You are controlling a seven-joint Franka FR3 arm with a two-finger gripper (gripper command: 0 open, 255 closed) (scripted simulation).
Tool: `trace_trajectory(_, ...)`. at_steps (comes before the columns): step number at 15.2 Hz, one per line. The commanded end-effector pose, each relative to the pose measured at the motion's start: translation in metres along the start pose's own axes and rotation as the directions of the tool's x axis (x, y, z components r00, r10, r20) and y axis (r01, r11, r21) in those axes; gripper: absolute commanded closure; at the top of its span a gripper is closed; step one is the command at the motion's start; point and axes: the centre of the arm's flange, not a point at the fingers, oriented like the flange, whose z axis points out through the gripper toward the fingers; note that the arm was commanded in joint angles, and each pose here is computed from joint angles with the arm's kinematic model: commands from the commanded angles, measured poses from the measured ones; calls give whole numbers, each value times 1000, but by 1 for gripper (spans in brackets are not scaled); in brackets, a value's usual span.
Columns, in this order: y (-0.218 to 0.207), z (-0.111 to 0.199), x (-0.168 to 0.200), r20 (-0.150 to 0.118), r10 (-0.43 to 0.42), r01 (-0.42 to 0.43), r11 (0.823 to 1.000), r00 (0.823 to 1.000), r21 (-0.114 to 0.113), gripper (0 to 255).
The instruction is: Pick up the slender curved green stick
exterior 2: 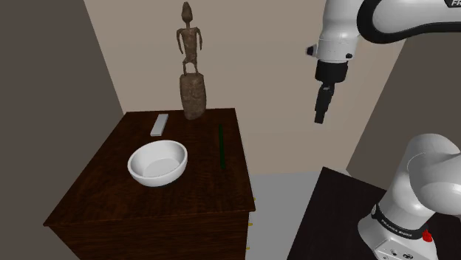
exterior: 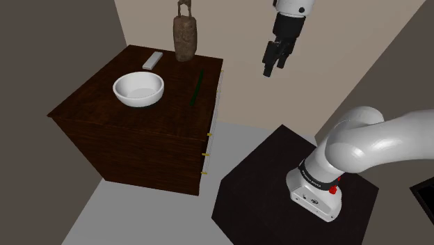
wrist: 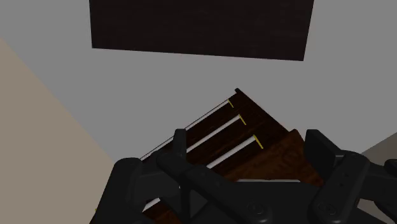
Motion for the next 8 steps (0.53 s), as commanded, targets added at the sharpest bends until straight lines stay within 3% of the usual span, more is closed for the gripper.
trace_trajectory(1, 0, 0, 0, 0, 0, 0, 1000, 1000, 0, 0)
trace_trajectory(8, -23, 47, 72, -23, 182, -182, 983, 983, 0, 0)
